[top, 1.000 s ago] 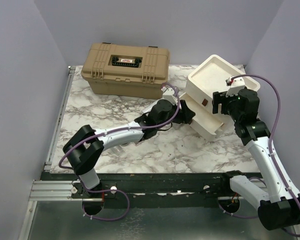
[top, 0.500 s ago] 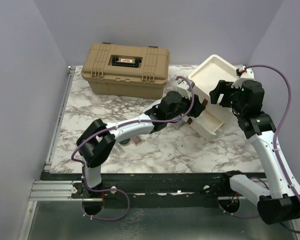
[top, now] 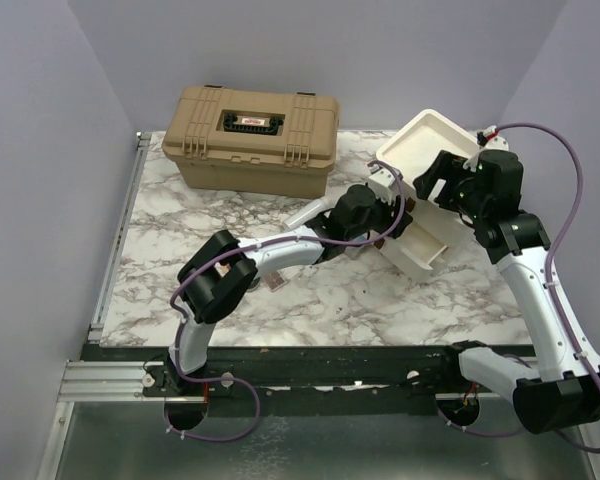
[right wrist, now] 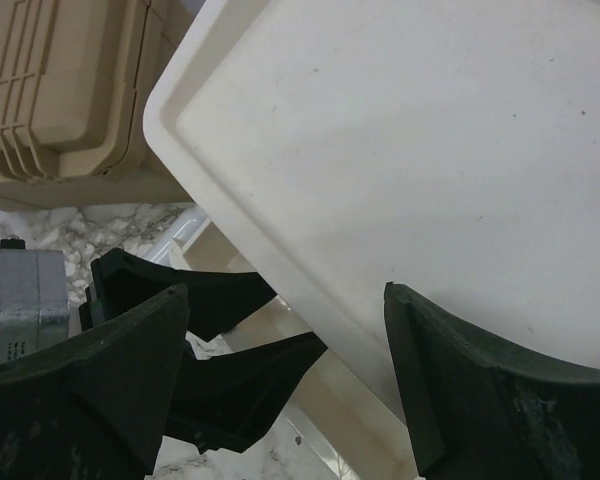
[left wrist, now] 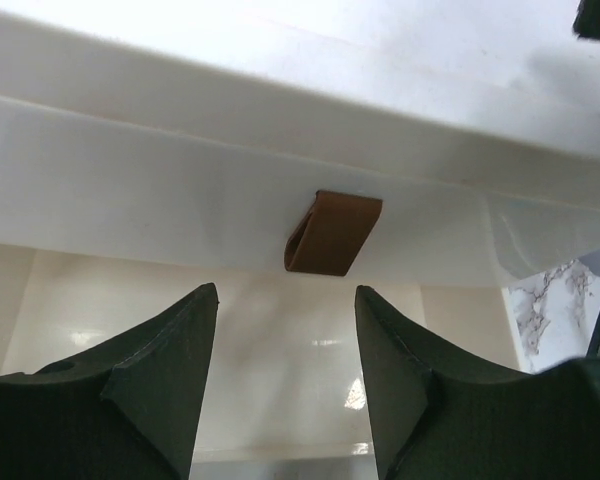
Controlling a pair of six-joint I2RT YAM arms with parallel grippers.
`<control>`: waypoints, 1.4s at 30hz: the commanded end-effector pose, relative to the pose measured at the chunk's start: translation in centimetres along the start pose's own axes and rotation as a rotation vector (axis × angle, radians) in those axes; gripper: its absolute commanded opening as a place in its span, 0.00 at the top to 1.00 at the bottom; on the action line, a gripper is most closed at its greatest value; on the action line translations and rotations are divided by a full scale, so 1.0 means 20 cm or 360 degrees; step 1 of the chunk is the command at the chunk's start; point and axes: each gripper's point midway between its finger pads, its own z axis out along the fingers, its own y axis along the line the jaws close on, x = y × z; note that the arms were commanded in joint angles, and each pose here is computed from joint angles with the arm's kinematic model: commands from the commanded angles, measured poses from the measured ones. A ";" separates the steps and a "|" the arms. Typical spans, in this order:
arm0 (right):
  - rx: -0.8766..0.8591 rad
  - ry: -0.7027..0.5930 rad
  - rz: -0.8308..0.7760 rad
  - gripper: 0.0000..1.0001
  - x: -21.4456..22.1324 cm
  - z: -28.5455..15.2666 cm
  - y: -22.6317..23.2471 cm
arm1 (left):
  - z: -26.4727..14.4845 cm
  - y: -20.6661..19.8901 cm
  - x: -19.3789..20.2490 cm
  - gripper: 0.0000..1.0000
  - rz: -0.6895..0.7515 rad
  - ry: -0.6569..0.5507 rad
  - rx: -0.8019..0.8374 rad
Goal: Organize the makeup
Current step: Open the drawer in the storage box.
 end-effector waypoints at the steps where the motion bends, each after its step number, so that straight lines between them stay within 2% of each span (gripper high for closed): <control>1: 0.0029 0.0074 0.0037 0.15 0.04 0.01 -0.02 | 0.05 -0.03 -0.12 0.42 0.0021 -0.0121 0.0040; 12: -0.0021 0.0124 0.0063 0.15 0.05 0.02 0.02 | 0.10 -0.03 -0.10 0.51 -0.0019 -0.0125 0.0031; 16: 0.0005 0.0122 0.0059 0.15 0.06 0.02 0.00 | 0.06 -0.06 -0.16 0.59 -0.0053 -0.0189 0.0067; 19: 0.0015 0.0125 0.0056 0.15 0.06 0.03 -0.01 | 0.03 -0.10 -0.20 0.61 -0.0067 -0.0244 0.0127; 24: 0.0014 0.0125 0.0080 0.15 0.07 0.03 -0.01 | 0.00 -0.17 -0.26 0.85 -0.0096 -0.0308 0.0239; 28: 0.0051 0.0115 0.0082 0.15 0.08 0.03 -0.03 | -0.05 -0.21 -0.27 1.00 -0.0089 -0.0325 0.0291; 42: 0.0039 0.0102 0.0082 0.15 0.07 0.02 -0.03 | -0.22 -0.22 -0.30 1.00 -0.0041 -0.0369 0.0287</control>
